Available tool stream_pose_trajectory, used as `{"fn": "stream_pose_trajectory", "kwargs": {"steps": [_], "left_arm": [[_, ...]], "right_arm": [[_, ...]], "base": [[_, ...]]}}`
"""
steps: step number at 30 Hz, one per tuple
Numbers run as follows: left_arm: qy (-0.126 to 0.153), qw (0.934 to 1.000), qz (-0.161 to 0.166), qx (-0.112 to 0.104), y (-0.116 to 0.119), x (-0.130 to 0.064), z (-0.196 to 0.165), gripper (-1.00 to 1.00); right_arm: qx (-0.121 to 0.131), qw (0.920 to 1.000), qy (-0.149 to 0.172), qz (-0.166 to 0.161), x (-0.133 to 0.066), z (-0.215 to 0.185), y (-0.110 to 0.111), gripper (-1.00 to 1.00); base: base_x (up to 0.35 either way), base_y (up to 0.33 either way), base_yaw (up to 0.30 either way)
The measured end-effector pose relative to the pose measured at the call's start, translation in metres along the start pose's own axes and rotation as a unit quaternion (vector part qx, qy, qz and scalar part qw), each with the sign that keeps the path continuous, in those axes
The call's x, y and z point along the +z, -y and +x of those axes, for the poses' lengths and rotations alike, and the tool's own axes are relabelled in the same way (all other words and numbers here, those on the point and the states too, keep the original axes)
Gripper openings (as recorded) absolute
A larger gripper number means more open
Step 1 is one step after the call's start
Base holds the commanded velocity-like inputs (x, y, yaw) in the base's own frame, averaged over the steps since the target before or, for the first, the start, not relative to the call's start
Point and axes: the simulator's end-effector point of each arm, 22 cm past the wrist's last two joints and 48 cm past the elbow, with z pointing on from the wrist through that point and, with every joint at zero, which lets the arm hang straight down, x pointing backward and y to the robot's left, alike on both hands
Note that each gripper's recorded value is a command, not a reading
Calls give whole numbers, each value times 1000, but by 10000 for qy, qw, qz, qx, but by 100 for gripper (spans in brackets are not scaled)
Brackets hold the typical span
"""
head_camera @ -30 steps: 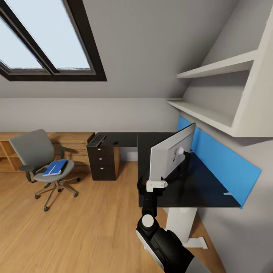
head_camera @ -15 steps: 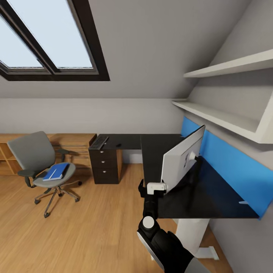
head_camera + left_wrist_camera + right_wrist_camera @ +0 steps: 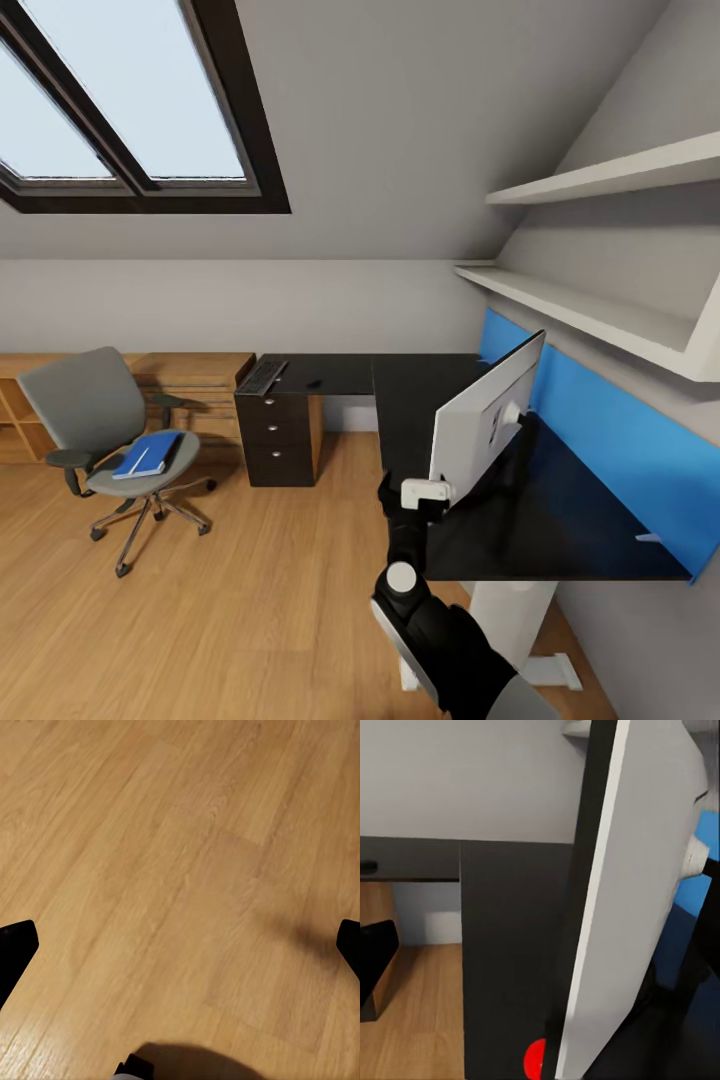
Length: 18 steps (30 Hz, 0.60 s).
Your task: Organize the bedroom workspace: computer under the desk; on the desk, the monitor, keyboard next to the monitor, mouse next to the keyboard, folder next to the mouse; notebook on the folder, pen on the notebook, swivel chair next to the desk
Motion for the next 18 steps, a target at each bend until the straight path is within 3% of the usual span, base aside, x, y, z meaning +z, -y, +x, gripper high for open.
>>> {"fn": "stream_pose_trajectory", "kwargs": {"steps": [6,18], "left_arm": [[3,10000,-10,-4,-1,0,0,100],[5,10000,-13,-6,-1,0,-1,100]], "right_arm": [[61,9997,-95,210,8,5,17,100],[77,9994,-129,309,11,8,25,100]], "base": [[2,1,0],[0,0,0]]}}
